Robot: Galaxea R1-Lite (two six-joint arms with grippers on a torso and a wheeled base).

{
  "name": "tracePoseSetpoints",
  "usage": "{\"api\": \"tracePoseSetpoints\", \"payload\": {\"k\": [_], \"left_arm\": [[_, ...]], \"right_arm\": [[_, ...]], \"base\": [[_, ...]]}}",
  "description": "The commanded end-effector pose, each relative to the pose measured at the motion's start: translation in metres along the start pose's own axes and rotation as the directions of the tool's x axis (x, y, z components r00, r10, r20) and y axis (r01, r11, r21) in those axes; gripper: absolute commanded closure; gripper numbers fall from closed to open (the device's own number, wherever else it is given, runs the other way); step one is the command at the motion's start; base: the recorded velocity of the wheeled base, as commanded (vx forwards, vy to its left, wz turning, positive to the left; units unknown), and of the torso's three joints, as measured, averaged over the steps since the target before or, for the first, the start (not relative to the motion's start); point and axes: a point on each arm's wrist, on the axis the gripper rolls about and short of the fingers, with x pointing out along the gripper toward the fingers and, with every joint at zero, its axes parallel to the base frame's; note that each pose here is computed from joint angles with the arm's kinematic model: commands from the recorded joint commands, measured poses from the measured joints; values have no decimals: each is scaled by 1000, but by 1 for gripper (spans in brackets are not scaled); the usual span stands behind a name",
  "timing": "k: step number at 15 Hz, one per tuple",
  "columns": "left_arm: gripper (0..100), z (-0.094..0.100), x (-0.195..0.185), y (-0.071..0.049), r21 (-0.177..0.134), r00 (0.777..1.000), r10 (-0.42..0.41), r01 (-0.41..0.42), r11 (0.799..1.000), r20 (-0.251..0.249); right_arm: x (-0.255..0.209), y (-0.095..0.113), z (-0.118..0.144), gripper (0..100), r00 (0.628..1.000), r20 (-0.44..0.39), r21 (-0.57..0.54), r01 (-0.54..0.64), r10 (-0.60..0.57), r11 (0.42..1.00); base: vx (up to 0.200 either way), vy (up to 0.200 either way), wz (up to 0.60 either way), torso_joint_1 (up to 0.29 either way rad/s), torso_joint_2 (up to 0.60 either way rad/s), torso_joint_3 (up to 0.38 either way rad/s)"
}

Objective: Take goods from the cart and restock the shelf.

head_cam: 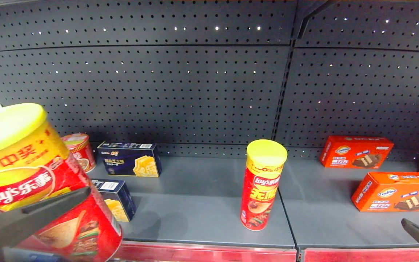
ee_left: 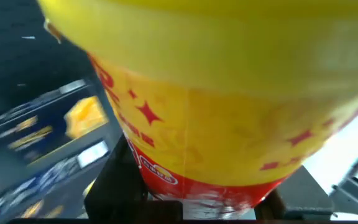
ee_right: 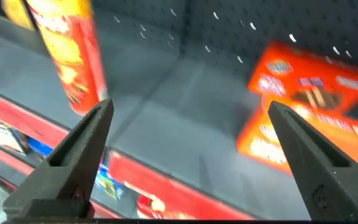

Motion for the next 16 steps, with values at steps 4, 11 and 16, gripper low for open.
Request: {"api": "tracePoseSetpoints", "payload": {"k": [4,11,16], "left_arm": [[100,13,61,14,-19,995,-53,51,999,-81],[100,12,71,12,-21,993,-66,64,998,-101],[100,11,71,12,-22,993,-66,64,998,-103]], "right_arm": [[-10,0,-13,0,999,-27,-9,20,-20,1000],[-14,3,-30,0,998,-55,-51,1,-4,999],[-16,4,-37,0,998,-60,-56,-19,15,998]], "base": [[0,0,0,0,0,0],[0,0,0,0,0,0],[0,0,-240,2,1,2]]}}
